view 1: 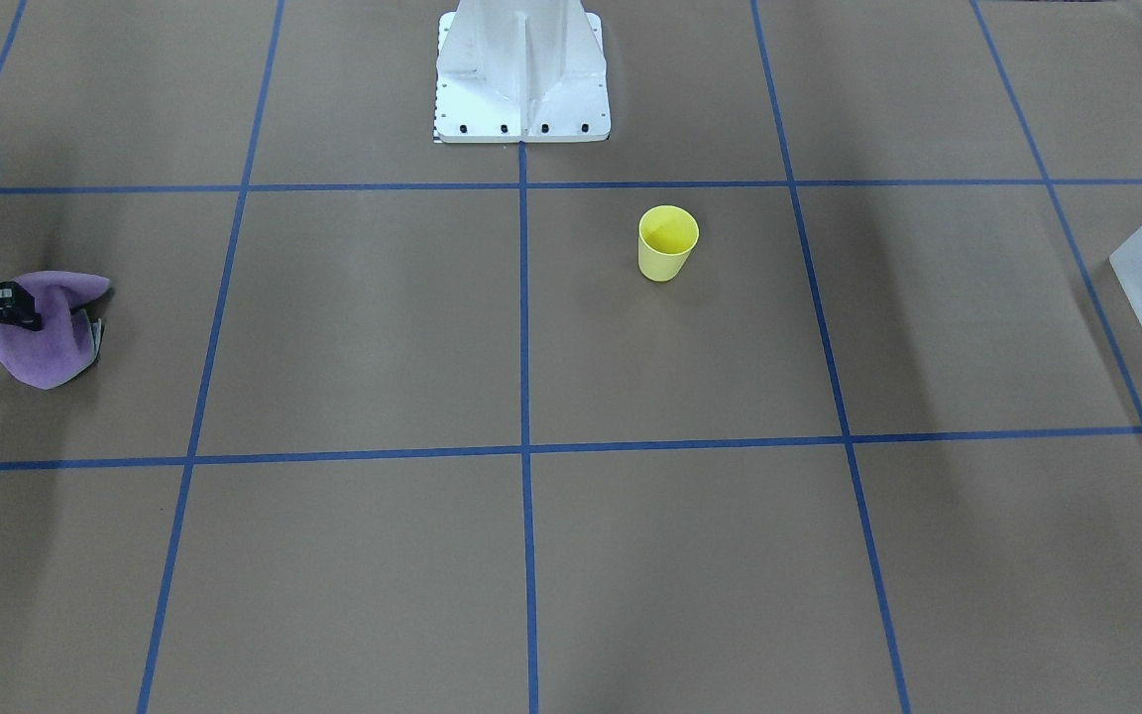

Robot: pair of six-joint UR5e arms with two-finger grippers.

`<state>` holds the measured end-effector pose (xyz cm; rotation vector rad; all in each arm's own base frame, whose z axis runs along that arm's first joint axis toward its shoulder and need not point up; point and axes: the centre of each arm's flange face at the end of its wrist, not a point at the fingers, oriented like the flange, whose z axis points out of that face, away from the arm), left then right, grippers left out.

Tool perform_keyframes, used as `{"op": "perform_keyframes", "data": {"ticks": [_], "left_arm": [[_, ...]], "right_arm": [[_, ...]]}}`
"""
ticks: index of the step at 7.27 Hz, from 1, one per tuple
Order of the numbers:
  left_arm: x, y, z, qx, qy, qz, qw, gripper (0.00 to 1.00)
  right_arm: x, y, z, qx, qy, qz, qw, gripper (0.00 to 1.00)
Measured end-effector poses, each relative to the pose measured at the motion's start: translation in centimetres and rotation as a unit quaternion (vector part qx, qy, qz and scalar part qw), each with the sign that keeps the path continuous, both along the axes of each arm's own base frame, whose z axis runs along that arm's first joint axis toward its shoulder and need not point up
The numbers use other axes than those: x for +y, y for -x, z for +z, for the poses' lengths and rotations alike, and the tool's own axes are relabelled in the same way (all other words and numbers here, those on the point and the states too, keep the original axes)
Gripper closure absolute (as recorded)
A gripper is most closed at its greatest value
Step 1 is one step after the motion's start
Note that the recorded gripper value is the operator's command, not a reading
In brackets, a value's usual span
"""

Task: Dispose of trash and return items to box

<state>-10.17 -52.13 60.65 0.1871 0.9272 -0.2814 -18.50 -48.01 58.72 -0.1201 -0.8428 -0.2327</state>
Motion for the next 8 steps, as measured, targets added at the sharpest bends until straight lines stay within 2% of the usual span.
{"op": "perform_keyframes", "data": {"ticks": [2,4,6,8], "left_arm": [[-0.6,-4.2,-3.9,0.019,0.021,-0.005,0.9996,0.01],[-0.8,-11.7,-8.6,0.032,0.053,0.001,0.9981,0.01],[1.1,-20.8,-14.6,0.033,0.074,0.002,0.9967,0.01],[4.7,-29.4,-20.1,0.046,0.092,0.005,0.9946,0.02]], "right_arm": [[0.6,-0.7,-4.4,-0.010,0.002,0.037,0.9993,1.00],[0.0,-3.8,-7.2,-0.019,0.003,0.087,0.9960,1.00],[-0.8,-8.8,-7.3,-0.021,-0.001,0.134,0.9908,1.00],[-0.8,-14.7,-5.8,-0.013,-0.016,0.150,0.9884,1.00]]}}
